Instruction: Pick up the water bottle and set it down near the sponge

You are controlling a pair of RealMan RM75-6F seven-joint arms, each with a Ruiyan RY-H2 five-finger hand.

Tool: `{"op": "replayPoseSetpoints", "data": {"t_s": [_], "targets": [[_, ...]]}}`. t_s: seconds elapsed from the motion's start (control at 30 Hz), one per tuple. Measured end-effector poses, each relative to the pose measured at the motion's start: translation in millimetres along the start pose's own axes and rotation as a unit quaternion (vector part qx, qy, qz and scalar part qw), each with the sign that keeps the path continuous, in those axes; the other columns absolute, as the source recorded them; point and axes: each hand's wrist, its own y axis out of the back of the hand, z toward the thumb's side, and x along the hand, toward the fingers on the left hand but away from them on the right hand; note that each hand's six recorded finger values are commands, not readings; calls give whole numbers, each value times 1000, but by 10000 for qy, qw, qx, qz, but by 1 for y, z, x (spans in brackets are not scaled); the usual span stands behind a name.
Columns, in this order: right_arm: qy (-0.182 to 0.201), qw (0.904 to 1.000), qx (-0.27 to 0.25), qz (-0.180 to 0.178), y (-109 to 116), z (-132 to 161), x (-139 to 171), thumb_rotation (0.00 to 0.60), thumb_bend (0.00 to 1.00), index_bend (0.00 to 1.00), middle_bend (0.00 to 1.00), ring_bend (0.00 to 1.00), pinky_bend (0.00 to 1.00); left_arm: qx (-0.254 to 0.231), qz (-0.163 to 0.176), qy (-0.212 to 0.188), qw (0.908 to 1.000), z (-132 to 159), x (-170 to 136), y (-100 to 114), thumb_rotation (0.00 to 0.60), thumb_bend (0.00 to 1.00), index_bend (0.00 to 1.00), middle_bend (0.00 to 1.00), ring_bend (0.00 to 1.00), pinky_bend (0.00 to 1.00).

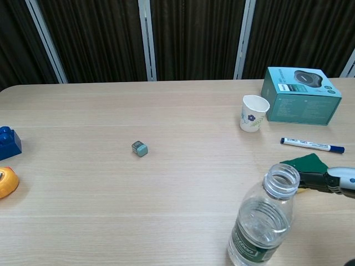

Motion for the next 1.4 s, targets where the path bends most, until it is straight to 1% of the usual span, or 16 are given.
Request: {"op": "replayPoseSetpoints", "data": {"t_s": [0.17,0.3,0.53,0.8,1.0,1.13,1.3,1.4], "targets": [[107,9999,-12,96,-6,8,-9,600,0,0,0,0,0,3,0,-4,10000,0,0,0,600,0,0,0,0,0],[113,9999,-20,123,-11,10,-18,600,0,0,0,0,0,-17,-11,9,10000,-1,0,0,600,0,0,0,0,0],[131,9994,-294,160,-24,16,-30,600,0,0,0,0,0,-27,-47,4,10000,-1,1,-1,600,0,0,0,0,0],[77,9986,-520,-5,-29,21,-48,600,0,0,6,0,0,-40,-52,15,10000,-3,2,0,600,0,0,0,0,0],[64,9983,-575,-63,-30,22,-54,600,0,8,46,0,0,-39,-69,17,10000,-3,2,-1,600,0,0,0,0,0],[79,9979,-645,-45,-32,24,-58,600,0,56,91,11,0,-39,-75,22,10000,-3,3,-1,600,0,0,0,0,0],[123,9979,-629,-11,-35,27,-61,600,0,142,186,88,8,-41,-83,30,10000,-4,3,-1,600,0,0,0,0,0],[128,9980,-626,-26,-36,27,-64,600,0,202,237,128,44,-40,-90,37,9999,-4,3,-1,600,0,0,0,0,0]]}}
